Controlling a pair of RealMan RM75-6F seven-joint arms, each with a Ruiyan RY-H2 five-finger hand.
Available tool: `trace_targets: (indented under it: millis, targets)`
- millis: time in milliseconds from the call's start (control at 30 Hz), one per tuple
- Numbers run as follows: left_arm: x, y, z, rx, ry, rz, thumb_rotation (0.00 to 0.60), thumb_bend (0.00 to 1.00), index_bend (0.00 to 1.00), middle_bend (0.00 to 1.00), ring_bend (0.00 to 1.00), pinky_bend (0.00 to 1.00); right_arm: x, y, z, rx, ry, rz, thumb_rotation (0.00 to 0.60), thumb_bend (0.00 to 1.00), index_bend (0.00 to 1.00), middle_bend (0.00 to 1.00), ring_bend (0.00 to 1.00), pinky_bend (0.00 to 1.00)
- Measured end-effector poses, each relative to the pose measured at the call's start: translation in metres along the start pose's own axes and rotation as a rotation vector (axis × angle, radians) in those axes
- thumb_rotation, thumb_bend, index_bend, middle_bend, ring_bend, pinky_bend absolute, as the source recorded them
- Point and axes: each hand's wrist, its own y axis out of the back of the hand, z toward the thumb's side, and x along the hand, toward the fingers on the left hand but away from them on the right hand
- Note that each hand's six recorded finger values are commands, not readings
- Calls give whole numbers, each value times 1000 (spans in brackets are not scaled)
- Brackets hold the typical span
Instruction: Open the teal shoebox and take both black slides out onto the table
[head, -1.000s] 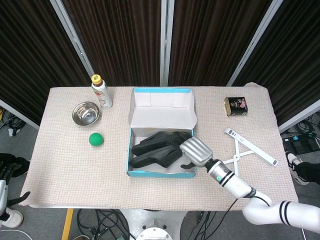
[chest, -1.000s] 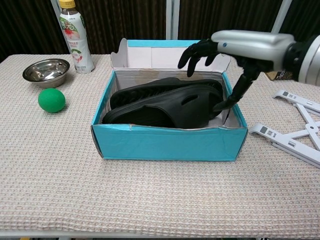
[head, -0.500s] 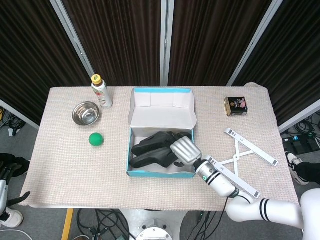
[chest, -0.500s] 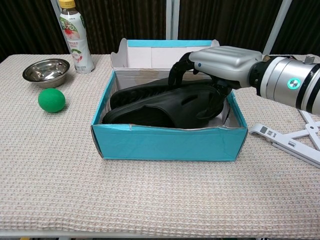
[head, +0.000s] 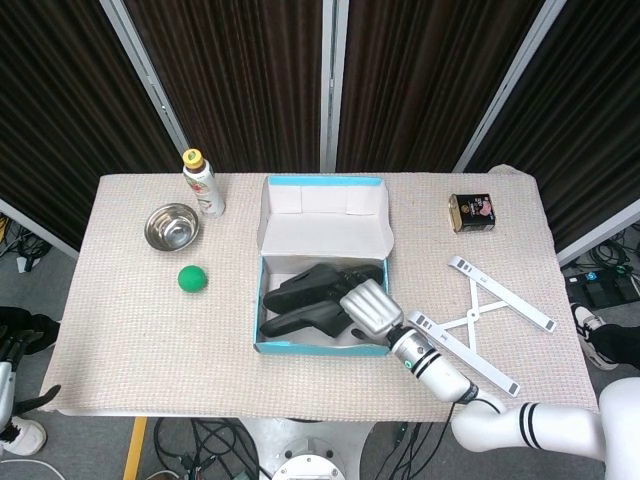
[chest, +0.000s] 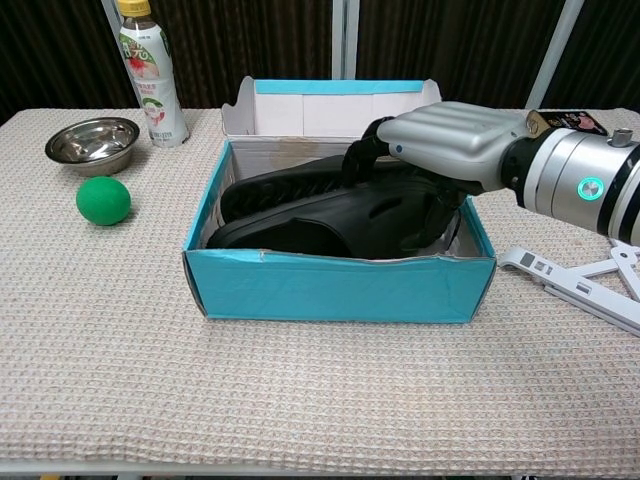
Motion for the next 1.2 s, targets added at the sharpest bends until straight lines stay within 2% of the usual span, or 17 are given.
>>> trace_targets:
  millis: [300,400,500,567,633,733,967,1200]
  targets:
    - [-1,-3,-2,-10,8,-5,600,0,235,189,52,119,-9,-15,9,-27,-7,19,600,60,323,353,136,316]
    - [-2,-3,-3,-12,8,-4,600,0,236,190,52,118,-12,-18,14,-8,2,19,600,94,375,385,172,374]
    - [-2,-4,-4,-14,9,-3,600,0,236,190,52,118,-16,-19,17,20,7,8,600,216,495,454,246,447]
    - [-3,-4,-4,-15,9,-3,600,0,238,190,52,119,-18,-18,18,30,4,-6,600,359,610,523,320,510]
    - [-3,-4,-4,-16,9,-2,600,0,245,189,52,119,-20,-15,18,26,3,-22,600,425,666,555,351,532]
    - [-4,-4,-5,-15,11,-1,600,0,248,189,52,119,-19,-7,17,8,8,-46,600,466,695,573,364,525]
    - [-2,-2,-2,-13,7,1,600,0,248,189,52,120,-9,28,7,-54,18,-125,600,464,698,574,364,504]
    - [1,1,1,-3,-5,7,600,0,248,189,52,120,8,60,-14,-203,-16,-211,600,447,698,573,363,504]
